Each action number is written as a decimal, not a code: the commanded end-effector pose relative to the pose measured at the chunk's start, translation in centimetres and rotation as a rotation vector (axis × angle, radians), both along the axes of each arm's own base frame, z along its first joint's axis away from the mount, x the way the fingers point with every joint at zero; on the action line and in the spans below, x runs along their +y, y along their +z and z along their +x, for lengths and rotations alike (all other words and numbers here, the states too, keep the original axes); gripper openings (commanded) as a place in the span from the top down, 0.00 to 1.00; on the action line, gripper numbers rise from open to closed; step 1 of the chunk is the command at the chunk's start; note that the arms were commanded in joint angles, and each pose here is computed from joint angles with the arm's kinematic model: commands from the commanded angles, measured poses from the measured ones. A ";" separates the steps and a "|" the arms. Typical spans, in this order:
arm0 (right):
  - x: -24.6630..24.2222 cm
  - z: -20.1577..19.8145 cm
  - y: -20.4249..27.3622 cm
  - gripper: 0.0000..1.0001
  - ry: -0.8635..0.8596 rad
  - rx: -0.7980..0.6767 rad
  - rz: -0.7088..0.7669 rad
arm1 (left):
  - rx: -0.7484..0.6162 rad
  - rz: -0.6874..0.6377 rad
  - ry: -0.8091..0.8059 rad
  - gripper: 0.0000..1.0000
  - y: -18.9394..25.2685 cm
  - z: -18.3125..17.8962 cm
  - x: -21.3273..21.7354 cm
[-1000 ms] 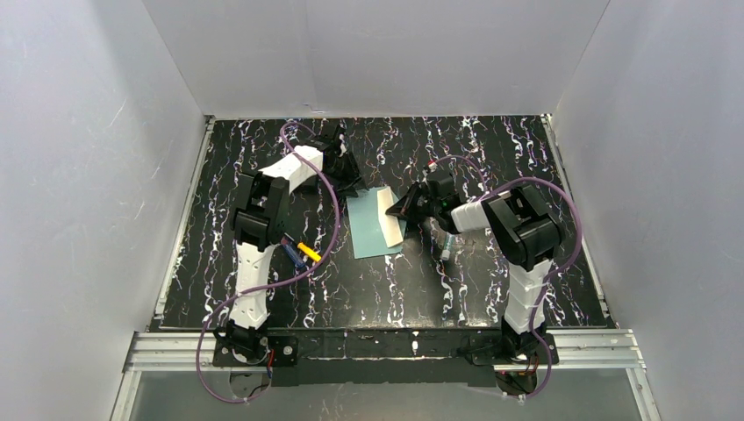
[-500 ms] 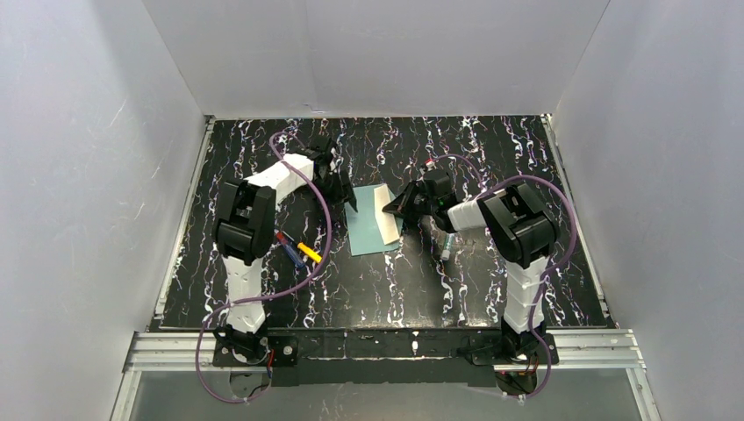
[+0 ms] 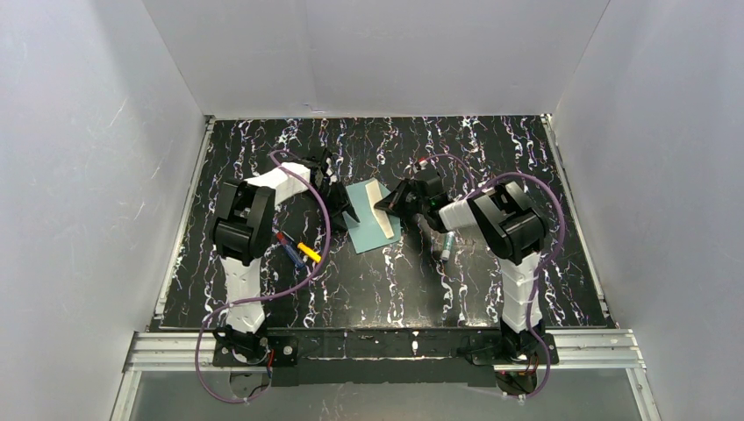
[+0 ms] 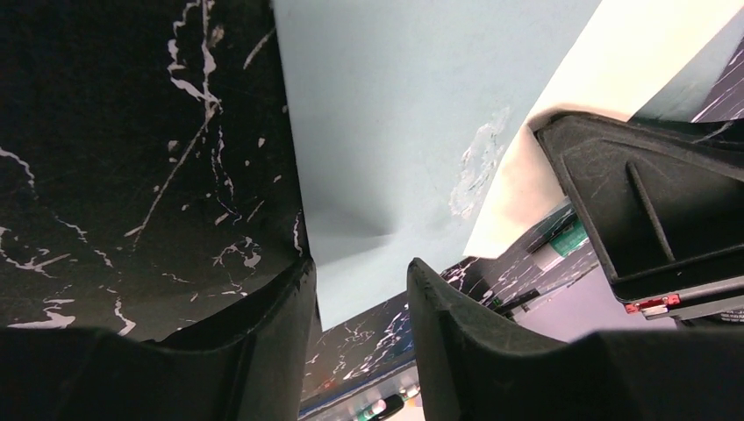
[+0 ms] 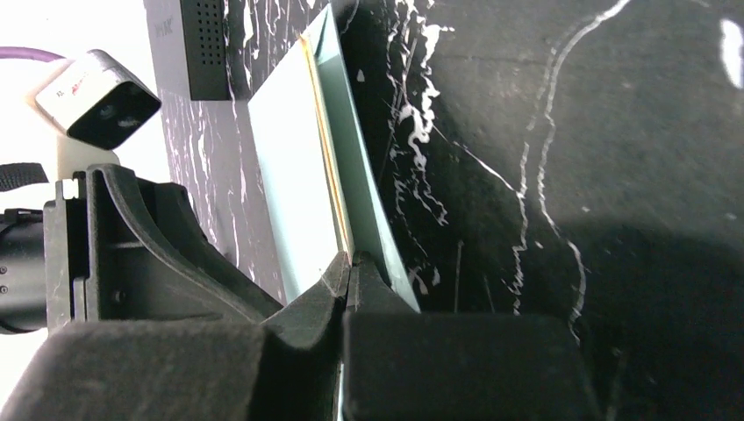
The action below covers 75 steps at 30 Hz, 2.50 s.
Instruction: Place the letter into the envelope and seal it
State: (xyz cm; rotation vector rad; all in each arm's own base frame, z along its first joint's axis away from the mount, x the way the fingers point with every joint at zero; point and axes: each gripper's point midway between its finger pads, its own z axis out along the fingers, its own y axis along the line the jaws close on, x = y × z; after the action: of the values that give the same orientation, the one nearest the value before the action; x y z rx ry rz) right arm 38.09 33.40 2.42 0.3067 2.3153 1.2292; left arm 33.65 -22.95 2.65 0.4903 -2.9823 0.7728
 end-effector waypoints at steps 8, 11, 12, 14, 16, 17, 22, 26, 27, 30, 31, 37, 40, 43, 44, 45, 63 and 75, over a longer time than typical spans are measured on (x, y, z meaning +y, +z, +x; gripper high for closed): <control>0.0 -1.9 -1.8 0.68 0.042 0.033 -0.199 | -0.018 0.112 0.007 0.59 -2.4 0.4 3.6; -0.5 -1.2 -0.6 0.51 0.066 -0.015 -0.271 | -0.035 0.124 -0.006 0.58 -2.1 0.8 4.3; -0.6 -0.8 0.0 0.47 0.070 -0.033 -0.293 | -0.040 0.125 -0.009 0.58 -2.0 0.9 4.4; -0.9 -0.5 0.7 0.43 0.084 -0.058 -0.333 | -0.047 0.126 -0.014 0.57 -1.7 1.1 4.5; -1.5 -0.1 1.1 0.41 0.085 -0.075 -0.379 | -0.049 0.122 -0.011 0.57 -1.6 1.4 4.5; -1.7 0.1 1.4 0.40 0.085 -0.083 -0.402 | -0.049 0.120 -0.009 0.57 -1.6 1.4 4.5; -2.9 0.4 1.9 0.41 0.101 -0.051 -0.519 | -0.056 0.111 0.009 0.57 -1.1 2.0 4.7; -2.8 0.3 1.9 0.38 0.143 -0.022 -0.563 | -0.083 0.063 0.023 0.57 -0.1 3.1 4.4; -2.9 0.4 1.9 0.38 0.147 -0.023 -0.582 | -0.098 0.040 0.026 0.57 0.3 3.4 4.2; -3.5 0.7 2.3 0.37 0.141 -0.049 -0.635 | -0.146 -0.031 0.025 0.56 1.7 4.5 3.1; -3.6 0.9 2.6 0.37 0.137 -0.062 -0.644 | -0.156 -0.041 0.028 0.56 2.0 4.8 2.9; -3.9 2.0 4.1 0.42 0.126 -0.126 -0.669 | -0.152 -0.047 0.037 0.57 2.0 5.1 2.7; -4.1 1.9 2.8 0.49 0.148 -0.081 -0.684 | -0.131 -0.048 0.040 0.55 1.3 5.0 2.7; -4.2 1.9 2.0 0.55 0.156 -0.056 -0.686 | -0.111 -0.059 0.046 0.54 1.0 5.0 2.4; -4.2 1.9 1.9 0.56 0.158 -0.053 -0.680 | -0.101 -0.064 0.050 0.54 0.8 5.0 2.3; -4.1 1.8 1.7 0.58 0.164 -0.046 -0.671 | -0.090 -0.068 0.055 0.54 0.6 4.9 2.3; -4.7 2.1 2.3 0.51 0.157 -0.061 -0.674 | -0.034 -0.058 0.064 0.52 -0.8 4.1 1.5; -3.0 0.7 1.1 0.64 0.215 -0.011 -0.537 | -0.040 -0.060 0.018 0.61 -1.0 4.2 -0.5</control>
State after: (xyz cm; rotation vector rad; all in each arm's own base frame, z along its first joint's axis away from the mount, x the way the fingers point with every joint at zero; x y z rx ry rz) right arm 39.37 29.10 3.17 -0.1319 2.6117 0.5313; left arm 38.45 -22.92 3.03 0.5394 -2.9798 0.9682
